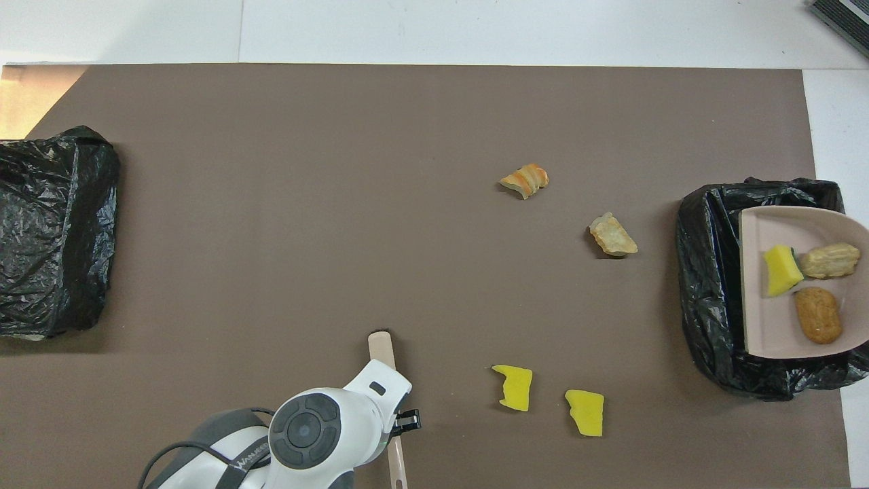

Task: Sweep and dump trash in bin
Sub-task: 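Tip the dustpan into the bag while the left gripper sets down the brush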

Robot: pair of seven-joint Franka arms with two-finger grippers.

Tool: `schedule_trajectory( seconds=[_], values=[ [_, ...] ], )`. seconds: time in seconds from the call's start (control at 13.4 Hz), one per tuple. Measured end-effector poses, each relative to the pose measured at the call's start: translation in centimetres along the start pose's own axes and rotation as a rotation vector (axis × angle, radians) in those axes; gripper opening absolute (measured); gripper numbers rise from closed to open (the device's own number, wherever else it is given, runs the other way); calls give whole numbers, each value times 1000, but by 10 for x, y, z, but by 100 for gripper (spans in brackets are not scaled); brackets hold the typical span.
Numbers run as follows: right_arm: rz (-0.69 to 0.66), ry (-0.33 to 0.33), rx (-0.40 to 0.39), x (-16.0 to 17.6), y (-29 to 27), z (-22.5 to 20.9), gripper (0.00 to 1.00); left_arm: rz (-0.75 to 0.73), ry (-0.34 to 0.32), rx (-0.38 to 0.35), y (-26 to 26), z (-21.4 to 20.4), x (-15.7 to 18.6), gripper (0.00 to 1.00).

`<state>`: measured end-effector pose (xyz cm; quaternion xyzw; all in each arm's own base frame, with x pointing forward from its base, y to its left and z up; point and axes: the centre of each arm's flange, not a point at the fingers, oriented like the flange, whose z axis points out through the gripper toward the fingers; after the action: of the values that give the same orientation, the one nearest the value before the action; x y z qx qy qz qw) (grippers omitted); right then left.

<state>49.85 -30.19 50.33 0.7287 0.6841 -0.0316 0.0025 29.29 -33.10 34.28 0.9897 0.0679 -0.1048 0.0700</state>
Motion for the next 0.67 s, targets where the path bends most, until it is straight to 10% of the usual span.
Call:
schedule_trajectory(
  seconds=[0.15,0.67],
  values=[
    [57,-106,34,-2,0,2,31,-32,58,-14,-10,-25,34,100],
    [136,-377,102,64,25,11,31,-18,153,-16,-84,-144,178,100]
  ],
)
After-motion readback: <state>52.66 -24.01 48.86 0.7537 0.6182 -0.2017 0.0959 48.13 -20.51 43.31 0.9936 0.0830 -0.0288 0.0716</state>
